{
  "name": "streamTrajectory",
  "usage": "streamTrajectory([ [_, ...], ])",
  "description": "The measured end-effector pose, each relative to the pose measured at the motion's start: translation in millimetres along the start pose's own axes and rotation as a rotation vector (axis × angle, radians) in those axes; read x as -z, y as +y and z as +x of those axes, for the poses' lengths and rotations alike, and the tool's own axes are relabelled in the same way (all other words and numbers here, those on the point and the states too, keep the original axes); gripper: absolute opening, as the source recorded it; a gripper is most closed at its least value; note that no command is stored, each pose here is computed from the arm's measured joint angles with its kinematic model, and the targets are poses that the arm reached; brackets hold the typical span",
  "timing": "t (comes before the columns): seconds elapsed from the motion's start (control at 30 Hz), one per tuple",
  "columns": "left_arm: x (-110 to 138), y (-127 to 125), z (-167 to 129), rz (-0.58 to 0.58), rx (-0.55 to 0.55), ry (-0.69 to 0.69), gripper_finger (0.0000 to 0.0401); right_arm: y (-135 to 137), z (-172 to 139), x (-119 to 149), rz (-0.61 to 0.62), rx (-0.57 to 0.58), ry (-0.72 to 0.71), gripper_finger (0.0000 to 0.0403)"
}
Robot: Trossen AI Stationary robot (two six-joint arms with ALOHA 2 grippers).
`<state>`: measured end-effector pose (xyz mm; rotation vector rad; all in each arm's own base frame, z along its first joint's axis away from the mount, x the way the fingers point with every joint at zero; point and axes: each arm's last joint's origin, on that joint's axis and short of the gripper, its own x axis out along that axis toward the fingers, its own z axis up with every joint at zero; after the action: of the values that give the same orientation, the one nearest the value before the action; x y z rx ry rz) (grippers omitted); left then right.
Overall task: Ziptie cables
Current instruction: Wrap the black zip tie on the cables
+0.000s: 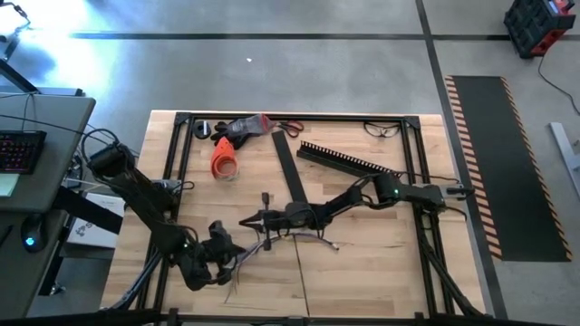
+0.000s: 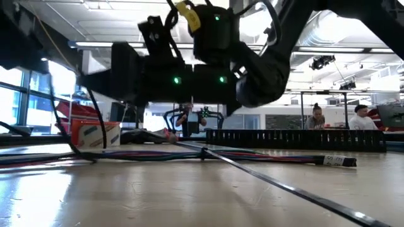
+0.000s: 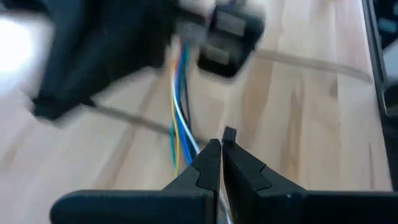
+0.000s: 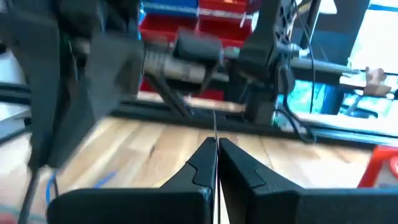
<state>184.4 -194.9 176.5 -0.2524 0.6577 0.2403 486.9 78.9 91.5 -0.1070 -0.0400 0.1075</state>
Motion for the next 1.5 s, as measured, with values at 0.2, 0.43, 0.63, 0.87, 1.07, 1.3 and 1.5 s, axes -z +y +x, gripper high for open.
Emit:
streamTrajectory([
  [0.2, 9, -8, 16, 0.026, -0.044, -0.13, 0.0, -2, -5, -4, 0.007, 0.051, -0.082, 0.0],
  [0.43, 28, -21, 46, 0.008, -0.067, -0.225, 0.0, -3, -5, -5, 0.008, 0.058, -0.075, 0.0],
  [0.63, 43, -23, 62, 0.037, -0.073, -0.203, 0.0014, -5, -5, -2, 0.012, 0.059, -0.053, 0.0],
  [0.87, 51, -30, 71, 0.268, -0.002, -0.152, 0.0093, -12, -4, 0, 0.038, 0.073, -0.036, 0.0],
  [1.07, 44, -37, 99, 0.48, 0.098, -0.085, 0.0139, -21, -4, 2, 0.087, 0.087, -0.029, 0.0],
  [1.3, 33, -40, 110, 0.636, 0.082, -0.044, 0.0143, -24, -4, 2, 0.12, 0.057, -0.03, 0.0],
  [1.5, 34, -40, 112, 0.617, 0.086, -0.042, 0.013, -23, -4, 3, 0.148, 0.045, -0.019, 0.0],
])
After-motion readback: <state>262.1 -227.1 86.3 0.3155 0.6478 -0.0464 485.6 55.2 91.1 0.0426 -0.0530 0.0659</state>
